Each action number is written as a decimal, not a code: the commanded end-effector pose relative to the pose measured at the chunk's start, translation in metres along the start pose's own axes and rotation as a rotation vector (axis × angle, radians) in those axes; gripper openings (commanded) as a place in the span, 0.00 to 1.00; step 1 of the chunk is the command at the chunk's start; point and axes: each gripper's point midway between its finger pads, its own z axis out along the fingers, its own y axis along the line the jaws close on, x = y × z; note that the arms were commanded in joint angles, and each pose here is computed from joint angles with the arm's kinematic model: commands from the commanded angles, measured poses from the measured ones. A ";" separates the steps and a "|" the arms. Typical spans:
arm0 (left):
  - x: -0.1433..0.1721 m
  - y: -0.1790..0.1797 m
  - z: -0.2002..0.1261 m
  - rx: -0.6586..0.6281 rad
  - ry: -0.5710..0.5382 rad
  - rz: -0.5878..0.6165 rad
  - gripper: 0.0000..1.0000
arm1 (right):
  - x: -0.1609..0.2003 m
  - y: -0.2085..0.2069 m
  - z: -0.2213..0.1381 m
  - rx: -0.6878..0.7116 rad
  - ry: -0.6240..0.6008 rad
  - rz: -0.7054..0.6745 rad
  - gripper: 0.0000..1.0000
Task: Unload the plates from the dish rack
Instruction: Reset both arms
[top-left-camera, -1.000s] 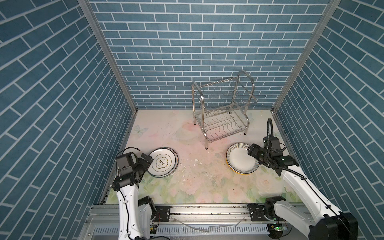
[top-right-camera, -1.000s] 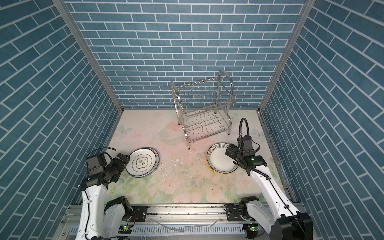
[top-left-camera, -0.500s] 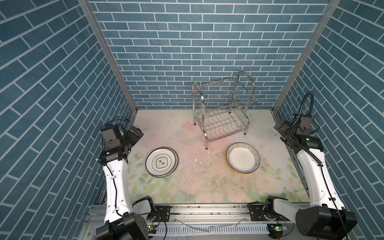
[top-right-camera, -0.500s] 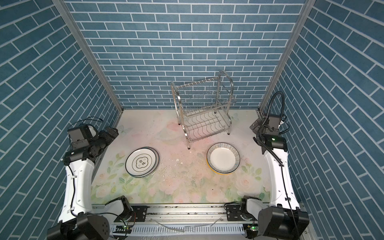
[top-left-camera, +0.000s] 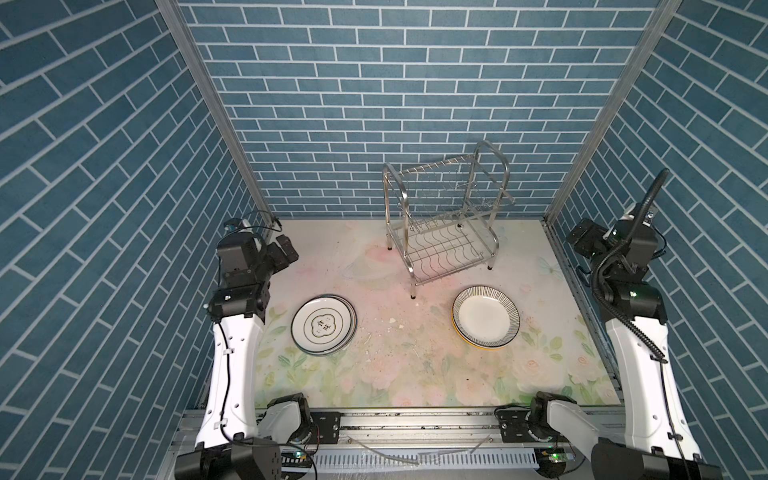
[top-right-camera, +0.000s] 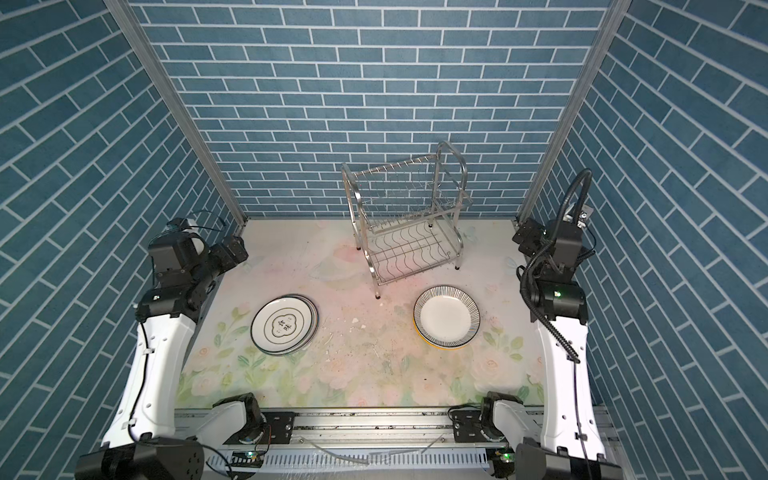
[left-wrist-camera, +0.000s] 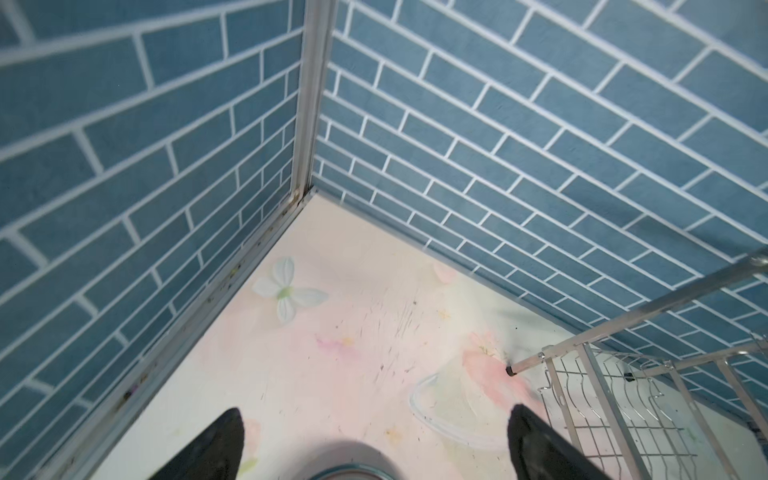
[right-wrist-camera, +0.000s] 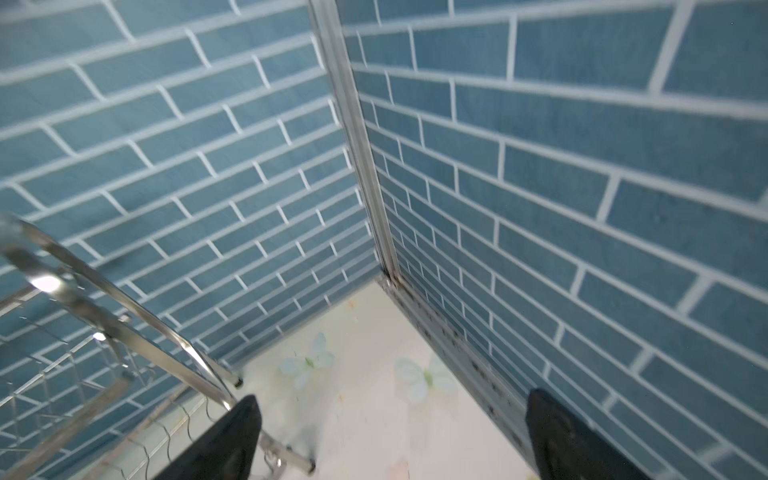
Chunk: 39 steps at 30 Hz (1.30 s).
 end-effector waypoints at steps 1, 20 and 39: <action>-0.005 -0.001 0.001 -0.039 -0.118 0.138 0.99 | 0.004 0.026 0.001 -0.161 -0.127 -0.110 0.99; 0.117 -0.004 0.040 -0.039 -0.140 0.398 0.99 | 0.180 0.027 0.033 -0.216 -0.014 -0.328 0.99; 0.181 0.000 0.081 0.021 -0.141 0.483 0.99 | 0.263 0.015 0.057 -0.216 0.108 -0.335 0.99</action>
